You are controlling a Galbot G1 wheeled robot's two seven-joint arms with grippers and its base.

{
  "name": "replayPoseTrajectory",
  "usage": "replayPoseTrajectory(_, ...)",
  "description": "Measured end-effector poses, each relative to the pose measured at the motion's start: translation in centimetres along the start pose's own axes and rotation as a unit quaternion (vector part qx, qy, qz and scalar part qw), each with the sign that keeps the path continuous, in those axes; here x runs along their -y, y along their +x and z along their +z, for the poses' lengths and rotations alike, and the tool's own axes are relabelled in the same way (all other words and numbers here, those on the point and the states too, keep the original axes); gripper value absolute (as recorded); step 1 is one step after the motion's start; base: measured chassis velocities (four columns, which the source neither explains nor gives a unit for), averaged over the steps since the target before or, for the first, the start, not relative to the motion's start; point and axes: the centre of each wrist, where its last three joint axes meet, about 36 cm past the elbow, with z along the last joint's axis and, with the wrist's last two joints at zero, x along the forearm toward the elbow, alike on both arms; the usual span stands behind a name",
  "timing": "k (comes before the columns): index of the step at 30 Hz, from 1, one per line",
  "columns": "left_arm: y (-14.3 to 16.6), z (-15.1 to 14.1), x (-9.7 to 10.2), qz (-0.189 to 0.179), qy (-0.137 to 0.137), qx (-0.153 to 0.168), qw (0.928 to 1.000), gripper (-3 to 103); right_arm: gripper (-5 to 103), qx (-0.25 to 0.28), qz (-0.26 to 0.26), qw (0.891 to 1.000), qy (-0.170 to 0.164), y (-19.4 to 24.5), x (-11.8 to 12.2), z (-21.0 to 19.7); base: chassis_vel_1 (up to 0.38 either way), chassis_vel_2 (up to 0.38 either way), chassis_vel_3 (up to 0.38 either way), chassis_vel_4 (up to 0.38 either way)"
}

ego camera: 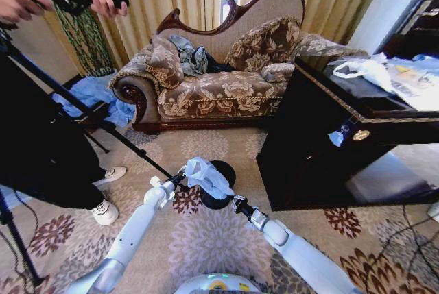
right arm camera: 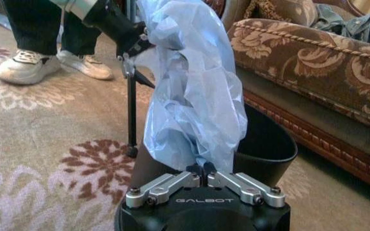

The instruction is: Place a garbage bag over the trash bin.

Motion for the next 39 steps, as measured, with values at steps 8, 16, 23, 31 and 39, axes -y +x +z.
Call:
replayPoseTrajectory(8,0.3,-1.6,0.3,-0.004,-0.014,0.01,0.9998,100,0,0.001,0.003,1.0,0.023,-0.9,1.5,0.4,0.0,0.0,0.0,0.0)
replayPoseTrajectory(16,-1.1,-1.9,1.1,-0.001,-0.012,0.011,0.9999,100,0,-0.006,0.004,0.999,0.037,0.2,1.3,2.2,0.0,0.0,0.0,0.0)
replayPoseTrajectory(23,-2.1,-1.6,1.4,-0.006,-0.02,0.005,0.9998,100,0,-0.001,0.006,0.998,0.061,0.7,1.6,3.1,0.0,0.0,0.0,0.0)
replayPoseTrajectory(31,-3.2,-1.4,0.9,-0.021,-0.031,0.002,0.9993,100,0,-0.006,0.008,0.998,0.07,1.2,1.2,3.8,0.0,0.0,0.0,0.0)
replayPoseTrajectory(39,-1.8,0.1,-0.2,-0.026,-0.026,-0.004,0.9993,100,0,-0.008,-0.004,0.998,0.056,1.9,-0.2,4.1,0.0,0.0,0.0,0.0)
